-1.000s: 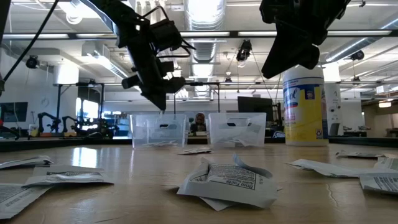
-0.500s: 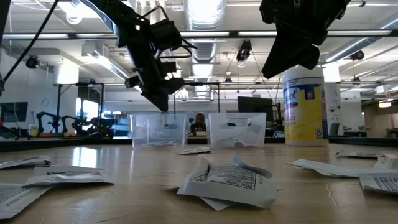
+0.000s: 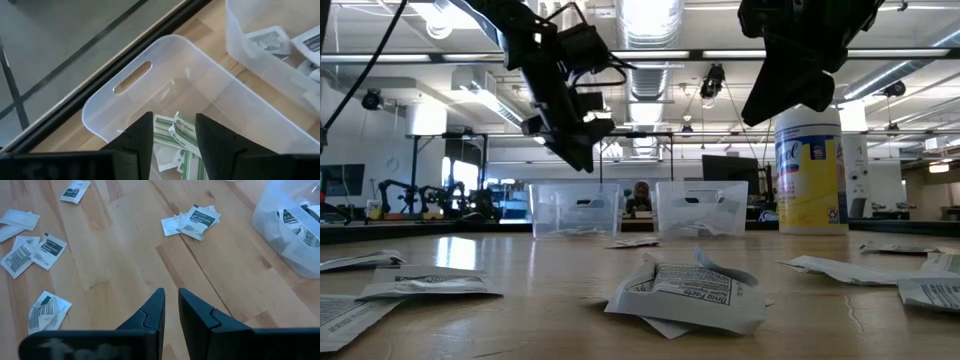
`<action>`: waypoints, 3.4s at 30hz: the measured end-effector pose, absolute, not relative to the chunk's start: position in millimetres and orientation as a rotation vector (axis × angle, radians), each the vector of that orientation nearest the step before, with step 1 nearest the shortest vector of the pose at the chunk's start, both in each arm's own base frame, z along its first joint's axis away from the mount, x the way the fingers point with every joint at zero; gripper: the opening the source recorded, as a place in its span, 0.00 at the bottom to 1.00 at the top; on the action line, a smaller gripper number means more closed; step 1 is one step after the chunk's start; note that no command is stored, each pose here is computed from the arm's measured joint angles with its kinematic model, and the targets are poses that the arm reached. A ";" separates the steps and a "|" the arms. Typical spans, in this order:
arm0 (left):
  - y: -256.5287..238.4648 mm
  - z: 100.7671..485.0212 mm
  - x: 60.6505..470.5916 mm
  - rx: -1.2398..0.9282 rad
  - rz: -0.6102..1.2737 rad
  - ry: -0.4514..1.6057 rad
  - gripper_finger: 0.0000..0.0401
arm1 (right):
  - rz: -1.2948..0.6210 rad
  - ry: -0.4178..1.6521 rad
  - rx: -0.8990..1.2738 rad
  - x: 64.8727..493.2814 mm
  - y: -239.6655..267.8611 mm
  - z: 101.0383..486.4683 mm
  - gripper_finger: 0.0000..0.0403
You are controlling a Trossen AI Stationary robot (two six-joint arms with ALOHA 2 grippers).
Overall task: Pick & Place First Aid Supplies
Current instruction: Put the green bandage pack into the left transparent bin
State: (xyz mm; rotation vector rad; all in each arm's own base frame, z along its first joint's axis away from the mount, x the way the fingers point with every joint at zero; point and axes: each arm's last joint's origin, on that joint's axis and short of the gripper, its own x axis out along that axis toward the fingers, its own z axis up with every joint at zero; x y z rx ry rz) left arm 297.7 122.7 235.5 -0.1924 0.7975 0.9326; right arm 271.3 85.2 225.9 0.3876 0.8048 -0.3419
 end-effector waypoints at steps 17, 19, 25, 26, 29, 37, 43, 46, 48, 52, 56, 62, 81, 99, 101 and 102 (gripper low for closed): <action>34.2 273.7 275.7 -0.095 0.671 0.729 0.33 | -0.280 0.814 0.459 259.1 117.2 225.9 0.13; 20.7 271.0 272.7 -0.092 0.632 0.730 0.33 | -0.275 0.814 0.468 257.7 120.3 225.9 0.13; -17.6 262.7 261.7 -0.100 0.524 0.728 0.32 | -0.266 0.818 0.491 254.2 127.2 225.8 0.13; -23.5 261.7 259.7 -0.107 0.508 0.725 0.32 | -0.266 0.819 0.496 253.7 128.0 225.8 0.13; -39.9 257.8 253.5 -0.123 0.466 0.725 0.32 | -0.266 0.820 0.511 252.3 130.7 225.7 0.13; -77.4 256.7 243.4 -0.137 0.383 0.699 0.32 | -0.250 0.856 0.504 247.9 135.1 225.2 0.13; -101.4 248.6 230.9 -0.167 0.370 0.678 0.32 | -0.207 0.943 0.522 244.8 139.6 232.6 0.13; -108.0 238.5 223.3 -0.185 0.383 0.681 0.32 | -0.254 1.019 0.487 239.4 136.5 237.6 0.13; -110.1 231.8 219.2 -0.199 0.398 0.682 0.32 | -0.301 1.074 0.468 234.5 133.5 240.4 0.13; -111.3 222.0 214.3 -0.226 0.413 0.687 0.31 | -0.414 1.163 0.460 224.0 127.3 238.6 0.13; -111.0 218.9 213.5 -0.229 0.416 0.685 0.32 | -0.501 1.211 0.478 216.2 123.3 230.1 0.13; -111.0 219.1 213.7 -0.217 0.414 0.683 0.31 | -0.544 1.252 0.532 210.3 123.6 221.1 0.13; -110.9 218.9 213.8 -0.221 0.416 0.681 0.32 | -0.702 1.397 0.712 169.0 110.9 183.6 0.13; -111.2 219.2 214.3 -0.225 0.414 0.676 0.32 | -0.530 1.199 0.988 138.1 91.2 176.9 0.13; -111.2 219.2 214.3 -0.225 0.414 0.676 0.32 | -0.541 1.212 1.004 137.1 91.1 175.3 0.15; -111.2 219.2 214.3 -0.225 0.414 0.676 0.32 | -0.545 1.221 1.016 136.7 91.1 174.9 0.16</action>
